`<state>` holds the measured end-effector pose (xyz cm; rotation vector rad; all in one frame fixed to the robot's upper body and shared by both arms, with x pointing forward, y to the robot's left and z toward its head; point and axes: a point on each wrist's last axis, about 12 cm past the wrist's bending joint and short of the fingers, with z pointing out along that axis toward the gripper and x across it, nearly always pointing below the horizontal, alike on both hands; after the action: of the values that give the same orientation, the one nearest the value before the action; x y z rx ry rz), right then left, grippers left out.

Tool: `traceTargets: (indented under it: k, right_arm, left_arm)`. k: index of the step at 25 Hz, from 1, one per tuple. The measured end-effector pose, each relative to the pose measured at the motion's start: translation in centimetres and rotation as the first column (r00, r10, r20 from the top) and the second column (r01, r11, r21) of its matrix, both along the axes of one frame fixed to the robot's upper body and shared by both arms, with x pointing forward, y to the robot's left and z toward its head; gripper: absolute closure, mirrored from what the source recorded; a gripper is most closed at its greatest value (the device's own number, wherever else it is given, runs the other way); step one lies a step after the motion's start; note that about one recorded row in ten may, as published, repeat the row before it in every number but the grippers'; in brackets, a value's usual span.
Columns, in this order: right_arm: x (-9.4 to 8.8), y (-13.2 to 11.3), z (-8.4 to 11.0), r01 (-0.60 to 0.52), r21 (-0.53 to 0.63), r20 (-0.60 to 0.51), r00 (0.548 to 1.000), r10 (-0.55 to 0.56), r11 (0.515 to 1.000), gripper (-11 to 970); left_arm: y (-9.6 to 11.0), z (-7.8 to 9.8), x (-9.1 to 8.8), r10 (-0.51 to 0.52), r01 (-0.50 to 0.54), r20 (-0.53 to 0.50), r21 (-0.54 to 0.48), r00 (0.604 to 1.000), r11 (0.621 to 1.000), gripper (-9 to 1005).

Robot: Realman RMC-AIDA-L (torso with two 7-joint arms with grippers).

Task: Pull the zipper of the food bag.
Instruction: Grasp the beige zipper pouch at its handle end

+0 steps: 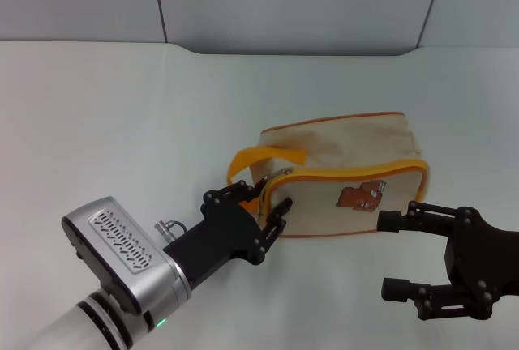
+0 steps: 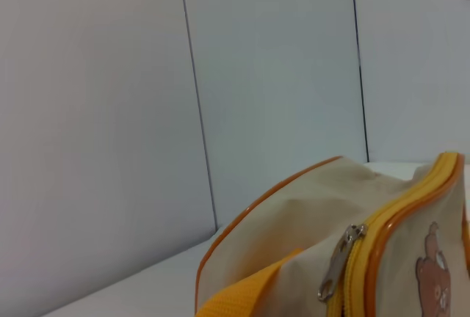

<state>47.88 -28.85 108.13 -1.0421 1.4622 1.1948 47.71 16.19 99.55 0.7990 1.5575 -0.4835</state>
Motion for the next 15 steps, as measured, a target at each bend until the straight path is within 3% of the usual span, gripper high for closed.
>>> traceTargets:
  k: [3, 8, 15]
  right_arm:
    - [0.02, -0.03, -0.02, 0.004, -0.001, 0.000, 1.000, -0.004, 1.000, 134]
    - [0.04, -0.08, -0.12, 0.013, -0.006, -0.002, 1.000, -0.013, 1.000, 134]
    - [0.05, -0.06, -0.13, 0.020, -0.002, -0.001, 1.000, -0.020, 1.000, 134]
  left_arm:
    - [0.04, 0.07, -0.15, -0.010, 0.010, 0.012, -0.004, 1.000, 1.000, 542]
    - [0.06, 0.07, -0.15, -0.009, 0.009, 0.013, -0.004, 1.000, 1.000, 667]
    - [-0.03, 0.09, -0.35, -0.007, 0.007, 0.010, -0.015, 1.000, 1.000, 722]
